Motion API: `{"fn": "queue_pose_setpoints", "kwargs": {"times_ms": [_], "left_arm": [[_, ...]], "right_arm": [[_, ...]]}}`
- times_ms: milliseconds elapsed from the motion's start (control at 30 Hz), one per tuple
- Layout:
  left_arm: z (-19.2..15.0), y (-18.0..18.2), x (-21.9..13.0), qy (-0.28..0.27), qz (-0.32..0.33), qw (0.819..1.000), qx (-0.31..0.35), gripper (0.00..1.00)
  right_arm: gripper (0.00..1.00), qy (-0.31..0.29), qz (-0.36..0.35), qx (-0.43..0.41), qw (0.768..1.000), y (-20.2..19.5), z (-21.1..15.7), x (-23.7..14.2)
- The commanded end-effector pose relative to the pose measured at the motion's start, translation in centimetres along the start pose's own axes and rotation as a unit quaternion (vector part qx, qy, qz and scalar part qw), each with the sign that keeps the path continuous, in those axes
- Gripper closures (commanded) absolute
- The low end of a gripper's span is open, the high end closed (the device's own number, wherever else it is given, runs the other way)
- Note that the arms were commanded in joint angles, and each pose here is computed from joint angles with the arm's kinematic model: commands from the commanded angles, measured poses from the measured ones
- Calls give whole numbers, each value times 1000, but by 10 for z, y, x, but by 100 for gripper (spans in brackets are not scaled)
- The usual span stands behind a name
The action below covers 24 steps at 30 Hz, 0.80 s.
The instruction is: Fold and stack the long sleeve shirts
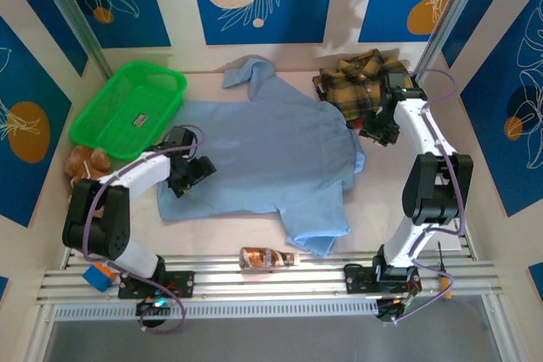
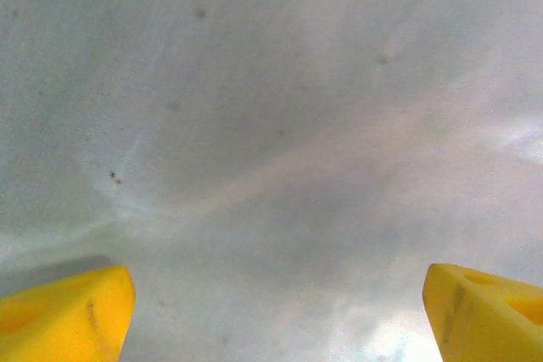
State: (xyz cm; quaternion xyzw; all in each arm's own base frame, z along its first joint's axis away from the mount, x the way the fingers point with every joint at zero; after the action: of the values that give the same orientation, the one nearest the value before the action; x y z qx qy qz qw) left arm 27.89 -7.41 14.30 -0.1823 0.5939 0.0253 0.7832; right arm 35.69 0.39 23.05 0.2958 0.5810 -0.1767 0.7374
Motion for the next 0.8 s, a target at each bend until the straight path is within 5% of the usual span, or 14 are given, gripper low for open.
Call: {"fn": "queue_pose_setpoints", "kwargs": {"times_ms": [0, 433, 767], "left_arm": [[17, -14, -28, -32, -34, 999, 0, 11], [40, -16, 28, 12, 9, 1000, 15, 11], [72, 4, 57, 20, 47, 999, 8, 12]], "right_arm": [[67, 92, 38, -3, 995, 25, -27, 18], [73, 161, -3, 52, 986, 46, -40, 112], [71, 140, -8, 114, 983, 62, -14, 135]]}}
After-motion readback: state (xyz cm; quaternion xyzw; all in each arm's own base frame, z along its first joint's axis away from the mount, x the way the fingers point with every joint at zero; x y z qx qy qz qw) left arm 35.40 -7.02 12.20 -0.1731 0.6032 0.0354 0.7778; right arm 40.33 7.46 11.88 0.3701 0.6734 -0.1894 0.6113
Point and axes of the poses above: each hand's point on the last joint's axis, 136 mm out from that joint toward the fingers, its own x axis out along the fingers, its own y axis along the line the jaws close on, z = x × y, the point moved 10 cm from there along -x, back along the fingers, and after that the axes turned 15 degrees about x, right-handed, at the moved point
